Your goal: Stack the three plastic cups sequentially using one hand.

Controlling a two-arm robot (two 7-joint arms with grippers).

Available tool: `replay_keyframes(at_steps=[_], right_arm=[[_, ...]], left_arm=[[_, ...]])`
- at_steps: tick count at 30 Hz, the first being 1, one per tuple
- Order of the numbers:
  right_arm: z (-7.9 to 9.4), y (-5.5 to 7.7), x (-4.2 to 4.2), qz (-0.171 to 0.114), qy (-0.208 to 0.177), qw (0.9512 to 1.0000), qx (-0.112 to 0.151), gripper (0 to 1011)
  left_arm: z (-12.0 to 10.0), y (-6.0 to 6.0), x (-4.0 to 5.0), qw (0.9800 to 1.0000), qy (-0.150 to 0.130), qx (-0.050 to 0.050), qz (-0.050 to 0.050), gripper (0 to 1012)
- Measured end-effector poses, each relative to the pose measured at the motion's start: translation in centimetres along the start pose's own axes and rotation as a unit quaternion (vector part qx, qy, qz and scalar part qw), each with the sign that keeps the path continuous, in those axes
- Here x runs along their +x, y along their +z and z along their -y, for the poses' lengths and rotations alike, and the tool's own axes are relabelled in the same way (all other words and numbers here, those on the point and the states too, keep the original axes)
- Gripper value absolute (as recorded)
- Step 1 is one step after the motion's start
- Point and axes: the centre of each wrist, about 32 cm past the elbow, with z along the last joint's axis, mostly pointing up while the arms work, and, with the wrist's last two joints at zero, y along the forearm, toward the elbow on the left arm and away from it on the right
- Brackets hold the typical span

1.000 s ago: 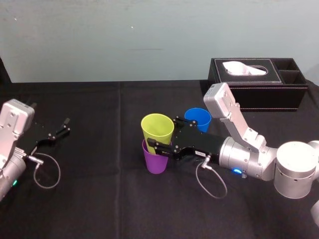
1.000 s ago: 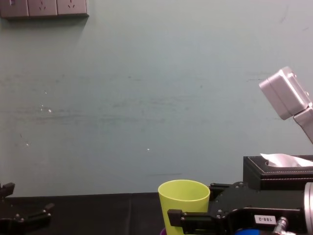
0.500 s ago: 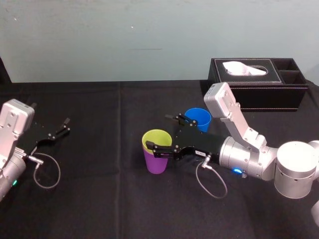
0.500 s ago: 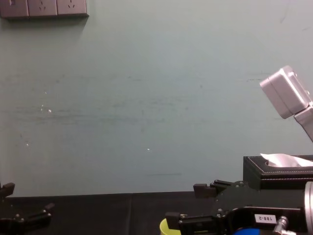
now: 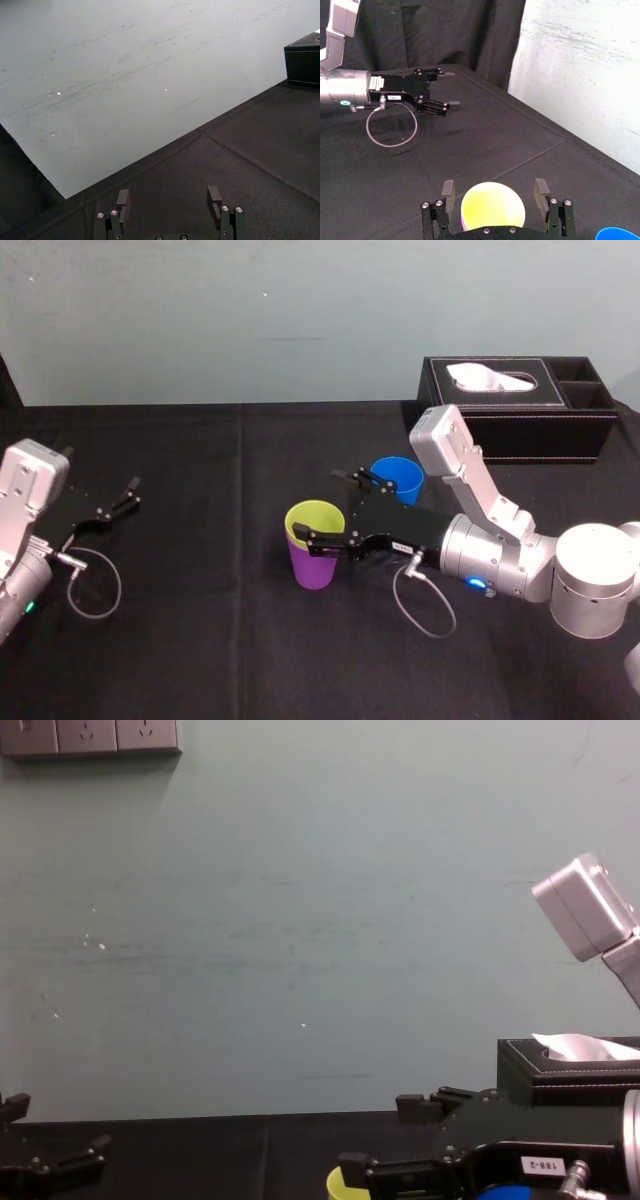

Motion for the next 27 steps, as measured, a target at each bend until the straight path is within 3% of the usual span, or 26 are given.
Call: replay_keyframes(at_steps=[6, 17, 27], right_arm=[[0.1, 0.1, -0.03, 0.000, -0.001, 1.0000, 0.000, 1004], [3.2, 0.6, 0.16, -0.001, -0.053, 0.9986, 0.000, 1004], [6.5, -1.1, 0.74, -0.047, -0.102, 0.9937, 0.000, 1004]], left_arm=[[0.0, 0.0, 0.00, 1.0000, 0.000, 0.000, 0.000, 1010], [0.0, 0.0, 0.00, 1.0000, 0.000, 0.000, 0.000, 1010], [0.0, 0.0, 0.00, 1.0000, 0.000, 0.000, 0.000, 1010]])
